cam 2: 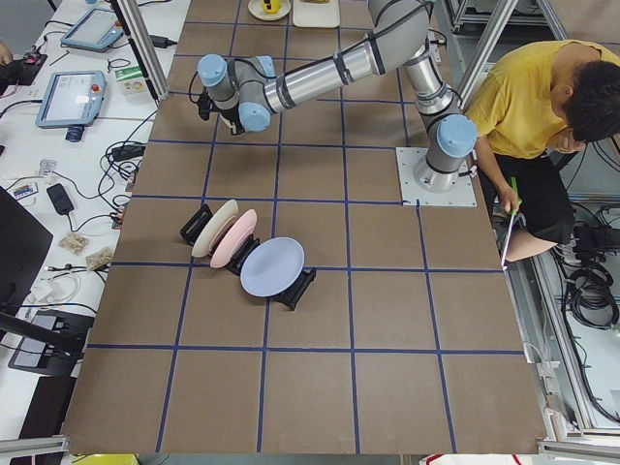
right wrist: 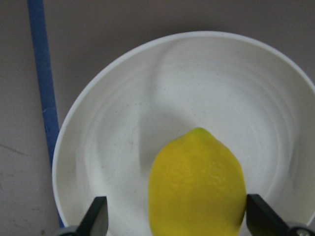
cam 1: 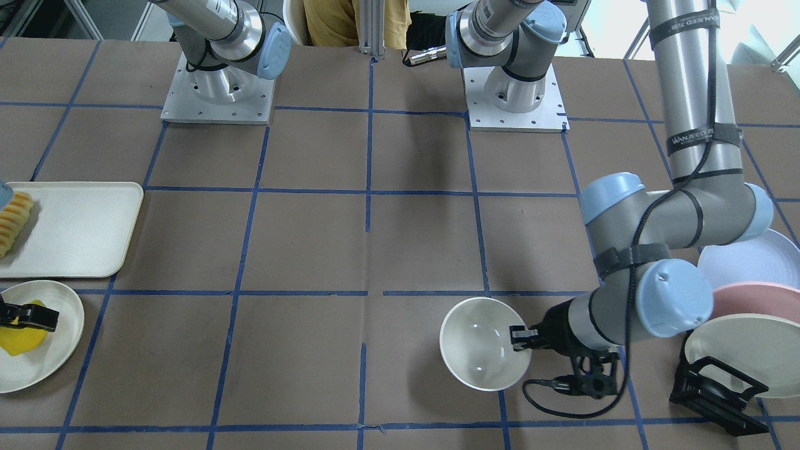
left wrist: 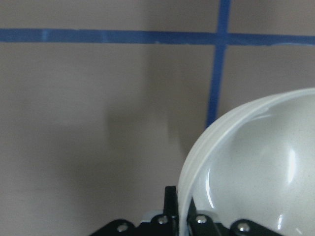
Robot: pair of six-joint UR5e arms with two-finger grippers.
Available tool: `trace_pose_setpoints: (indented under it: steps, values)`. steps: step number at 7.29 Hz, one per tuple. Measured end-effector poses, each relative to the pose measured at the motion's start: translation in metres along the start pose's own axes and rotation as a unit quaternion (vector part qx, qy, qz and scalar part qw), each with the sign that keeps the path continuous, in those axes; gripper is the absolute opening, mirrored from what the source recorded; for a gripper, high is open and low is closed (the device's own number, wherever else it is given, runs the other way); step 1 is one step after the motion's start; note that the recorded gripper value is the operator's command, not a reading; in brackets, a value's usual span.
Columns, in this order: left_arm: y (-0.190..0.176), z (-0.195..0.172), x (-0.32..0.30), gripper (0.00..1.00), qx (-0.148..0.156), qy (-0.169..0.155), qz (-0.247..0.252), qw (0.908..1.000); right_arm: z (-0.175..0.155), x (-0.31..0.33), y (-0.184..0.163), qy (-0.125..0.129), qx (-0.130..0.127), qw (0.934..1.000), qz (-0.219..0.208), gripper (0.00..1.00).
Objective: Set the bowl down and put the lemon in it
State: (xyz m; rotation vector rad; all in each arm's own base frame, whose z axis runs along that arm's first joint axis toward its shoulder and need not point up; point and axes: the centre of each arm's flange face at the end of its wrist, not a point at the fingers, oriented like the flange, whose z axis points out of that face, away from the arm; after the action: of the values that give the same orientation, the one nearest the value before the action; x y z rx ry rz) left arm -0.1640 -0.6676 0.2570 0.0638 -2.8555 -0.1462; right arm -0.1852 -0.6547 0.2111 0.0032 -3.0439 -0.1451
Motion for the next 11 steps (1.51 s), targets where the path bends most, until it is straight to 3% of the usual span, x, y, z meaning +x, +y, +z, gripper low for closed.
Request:
trace_pose_setpoints:
  steps: [1, 3, 5, 6, 7, 9, 11]
  values:
    - [0.023, 0.017, 0.049, 0.0, 0.003, -0.003, 0.004, 1.0, 0.003, 0.002, 0.0, 0.0, -0.002, 1.0, 0.0, 0.03]
    - [0.062, 0.053, 0.082, 0.0, 0.02, -0.037, 0.016, 0.999, 0.005, 0.008, 0.003, -0.002, -0.006, 1.0, 0.004, 0.0]
    - [0.082, 0.077, 0.081, 0.0, 0.04, -0.047, 0.014, 0.998, -0.016, 0.01, 0.014, -0.009, -0.03, 0.9995, 0.007, 0.0]
    - [0.086, 0.084, 0.081, 0.45, 0.04, -0.047, 0.008, 0.998, -0.042, 0.003, 0.025, -0.02, -0.041, 0.9989, 0.007, 0.0]
    - [0.088, 0.089, 0.081, 0.99, 0.038, -0.047, 0.004, 0.9982, -0.073, -0.016, 0.036, -0.038, -0.044, 0.9983, 0.01, 0.0]
    - [0.086, 0.078, 0.078, 1.0, 0.046, -0.043, -0.002, 0.998, -0.137, -0.094, 0.054, -0.049, -0.038, 0.9979, 0.019, 0.0]
    - [0.083, 0.009, 0.07, 1.0, 0.056, -0.043, 0.0, 0.9975, -0.185, -0.197, 0.07, -0.037, -0.018, 0.9989, 0.022, 0.0]
